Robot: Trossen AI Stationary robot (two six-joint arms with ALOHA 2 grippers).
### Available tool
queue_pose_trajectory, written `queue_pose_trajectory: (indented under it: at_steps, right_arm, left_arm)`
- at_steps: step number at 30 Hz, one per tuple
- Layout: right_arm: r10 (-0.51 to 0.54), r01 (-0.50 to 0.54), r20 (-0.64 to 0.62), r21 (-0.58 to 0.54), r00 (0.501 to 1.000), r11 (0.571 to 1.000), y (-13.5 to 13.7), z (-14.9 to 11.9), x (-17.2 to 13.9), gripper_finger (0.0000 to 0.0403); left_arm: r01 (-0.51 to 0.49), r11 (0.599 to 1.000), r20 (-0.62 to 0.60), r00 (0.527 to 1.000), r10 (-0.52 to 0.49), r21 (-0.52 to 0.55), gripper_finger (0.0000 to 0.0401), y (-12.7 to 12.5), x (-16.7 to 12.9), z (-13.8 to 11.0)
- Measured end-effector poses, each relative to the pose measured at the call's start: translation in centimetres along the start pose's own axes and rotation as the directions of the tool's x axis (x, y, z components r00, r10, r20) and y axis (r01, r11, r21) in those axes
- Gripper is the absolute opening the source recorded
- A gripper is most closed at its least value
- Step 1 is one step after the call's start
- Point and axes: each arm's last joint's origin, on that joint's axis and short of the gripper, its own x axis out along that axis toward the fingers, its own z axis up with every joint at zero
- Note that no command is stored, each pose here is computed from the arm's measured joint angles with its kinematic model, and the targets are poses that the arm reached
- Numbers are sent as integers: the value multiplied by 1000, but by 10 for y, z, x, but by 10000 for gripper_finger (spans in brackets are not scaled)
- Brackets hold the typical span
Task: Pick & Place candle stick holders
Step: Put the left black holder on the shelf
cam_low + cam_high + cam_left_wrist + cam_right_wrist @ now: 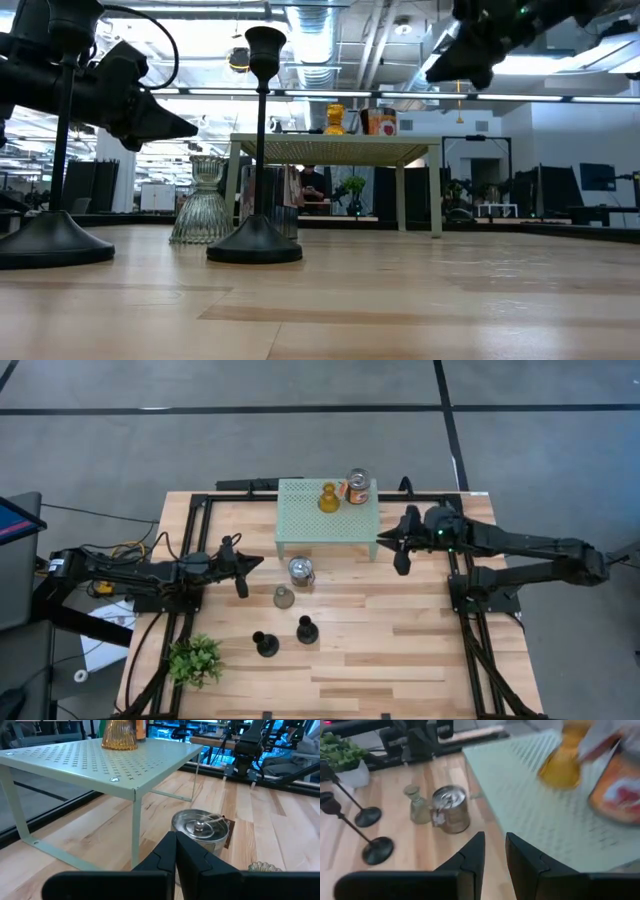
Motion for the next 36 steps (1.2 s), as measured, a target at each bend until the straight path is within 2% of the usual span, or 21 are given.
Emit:
queue_pose_trajectory:
  at_steps: [5,12,19,22,26,33,36]
  right_arm:
    - [15,-11,-84,43,996,999,5,-10,17,69]
    - [35,-32,-198,16,980,999,16,-24,44,69]
    - [50,-48,-187,16,981,999,22,-29,76,69]
    - [129,-126,-215,24,968,992,24,-34,86,69]
    - [195,-200,-223,-4,955,980,28,-36,90,69]
    - [210,-217,-166,-29,963,976,30,-29,85,69]
    - [216,-220,-151,-6,965,976,30,-25,79,69]
  left_arm:
    - [14,1000,17,1000,-14,-2,8,0,0,2]
    - [150,989,12,989,-150,3,8,-5,0,2]
    - [178,984,33,983,-178,0,8,-5,-1,4]
    - [183,983,78,980,-182,-7,8,-6,-1,9]
    - [189,982,134,974,-185,-21,8,-6,-2,14]
    - [191,981,142,972,-186,-19,8,-6,-2,15]
    - [252,968,140,959,-248,-10,8,-8,-2,15]
